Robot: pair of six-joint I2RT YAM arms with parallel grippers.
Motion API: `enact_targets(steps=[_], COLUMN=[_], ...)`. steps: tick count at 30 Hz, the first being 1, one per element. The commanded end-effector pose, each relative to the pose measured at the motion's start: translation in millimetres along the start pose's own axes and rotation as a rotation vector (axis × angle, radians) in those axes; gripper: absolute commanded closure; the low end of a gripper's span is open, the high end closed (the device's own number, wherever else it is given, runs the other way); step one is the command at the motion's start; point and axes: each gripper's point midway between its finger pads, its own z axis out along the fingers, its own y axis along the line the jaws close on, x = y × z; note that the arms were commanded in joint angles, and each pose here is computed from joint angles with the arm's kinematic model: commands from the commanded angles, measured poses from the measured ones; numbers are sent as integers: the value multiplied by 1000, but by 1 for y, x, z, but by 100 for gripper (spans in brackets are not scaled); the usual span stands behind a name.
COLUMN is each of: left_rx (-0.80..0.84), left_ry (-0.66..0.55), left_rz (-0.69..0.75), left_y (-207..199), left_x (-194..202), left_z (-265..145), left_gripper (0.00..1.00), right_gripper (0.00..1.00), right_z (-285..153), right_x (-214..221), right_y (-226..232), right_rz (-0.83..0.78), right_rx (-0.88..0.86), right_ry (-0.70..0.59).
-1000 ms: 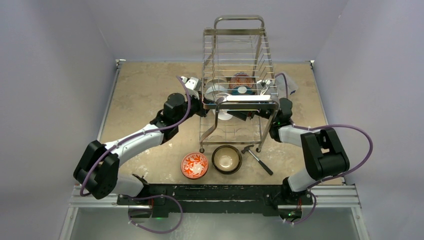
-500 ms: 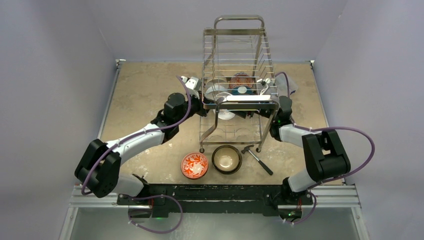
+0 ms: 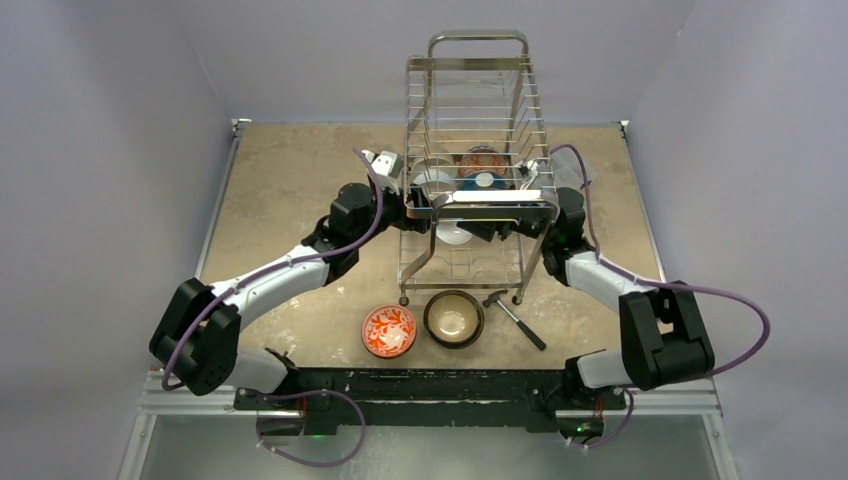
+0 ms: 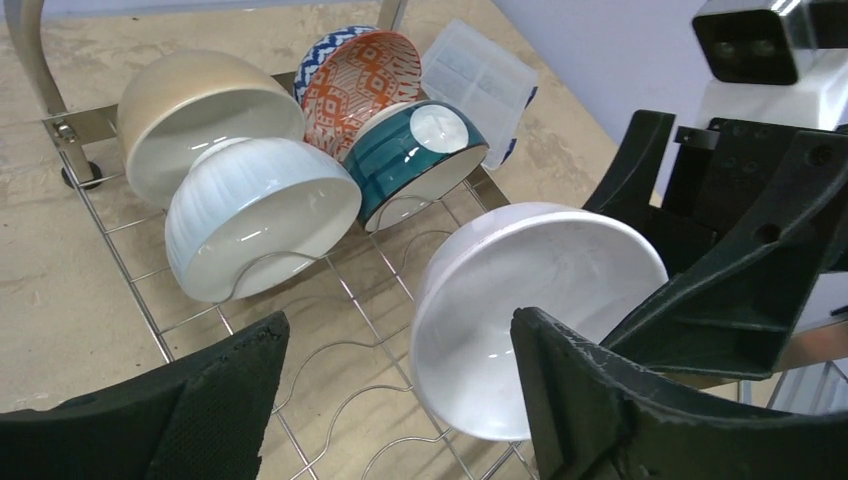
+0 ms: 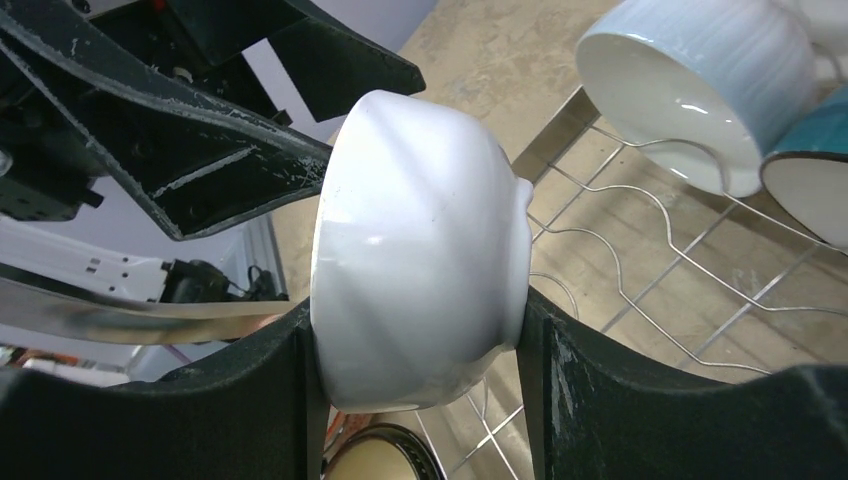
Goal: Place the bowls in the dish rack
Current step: Adjust the dish rack at the center of the board.
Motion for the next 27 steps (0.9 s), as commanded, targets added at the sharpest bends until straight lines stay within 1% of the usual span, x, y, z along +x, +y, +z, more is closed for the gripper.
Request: enact_targets(steps=[1, 3, 8, 12, 20, 27], left_rx=[-6, -31, -108, -208, -315, -384], left_ry=[-12, -6, 35, 79, 183, 248], left_rz=[45, 27, -15, -54, -157, -208], left_y=[-8, -4, 11, 29, 60, 81], left_x=[-14, -12, 2, 16, 50, 72], left_z=[0, 0, 3, 5, 8, 10], left_gripper=[16, 13, 13, 12, 17, 21], right_gripper=[100, 100, 100, 100, 100, 100], right_z=[-3, -7, -21, -35, -60, -67], right_x=[-27, -29, -33, -38, -43, -40], right_y=[5, 0, -17, -24, -37, -43], right_rz=[-143, -158, -182, -190, -182, -198], right_rx=[66, 105, 211, 262, 315, 355], right_ry=[-51, -56, -59, -80, -106, -100])
